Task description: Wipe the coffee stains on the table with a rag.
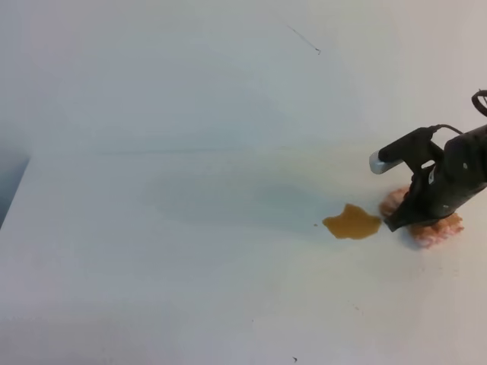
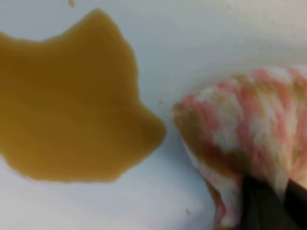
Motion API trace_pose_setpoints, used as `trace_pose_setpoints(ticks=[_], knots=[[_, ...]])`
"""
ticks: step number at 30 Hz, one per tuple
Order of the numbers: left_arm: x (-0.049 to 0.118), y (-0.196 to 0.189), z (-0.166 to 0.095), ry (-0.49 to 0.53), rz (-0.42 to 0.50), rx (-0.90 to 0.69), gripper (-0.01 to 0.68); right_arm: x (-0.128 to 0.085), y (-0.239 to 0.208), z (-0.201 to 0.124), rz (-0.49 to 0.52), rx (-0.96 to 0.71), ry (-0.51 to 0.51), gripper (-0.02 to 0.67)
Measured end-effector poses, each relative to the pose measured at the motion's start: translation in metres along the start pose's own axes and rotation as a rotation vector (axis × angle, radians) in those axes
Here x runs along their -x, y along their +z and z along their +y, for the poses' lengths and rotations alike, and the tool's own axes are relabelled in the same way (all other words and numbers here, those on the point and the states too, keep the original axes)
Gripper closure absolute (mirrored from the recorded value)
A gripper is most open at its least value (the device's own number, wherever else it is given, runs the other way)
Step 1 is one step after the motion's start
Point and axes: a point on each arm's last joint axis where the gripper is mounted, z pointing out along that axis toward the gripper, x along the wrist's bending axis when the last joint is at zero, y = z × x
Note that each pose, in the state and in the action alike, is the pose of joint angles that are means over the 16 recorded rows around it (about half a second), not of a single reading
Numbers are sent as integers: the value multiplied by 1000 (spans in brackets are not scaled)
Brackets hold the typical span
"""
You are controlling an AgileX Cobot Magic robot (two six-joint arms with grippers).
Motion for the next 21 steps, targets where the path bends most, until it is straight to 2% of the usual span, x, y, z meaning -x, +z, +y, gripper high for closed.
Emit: trace_pose_setpoints(ticks=[9, 21], knots=[[0, 0, 0, 0, 0, 0, 674, -22, 15, 19, 61, 22, 8, 627], [0, 0, 0, 0, 0, 0, 674, -83, 16, 51, 161, 13, -128, 620]])
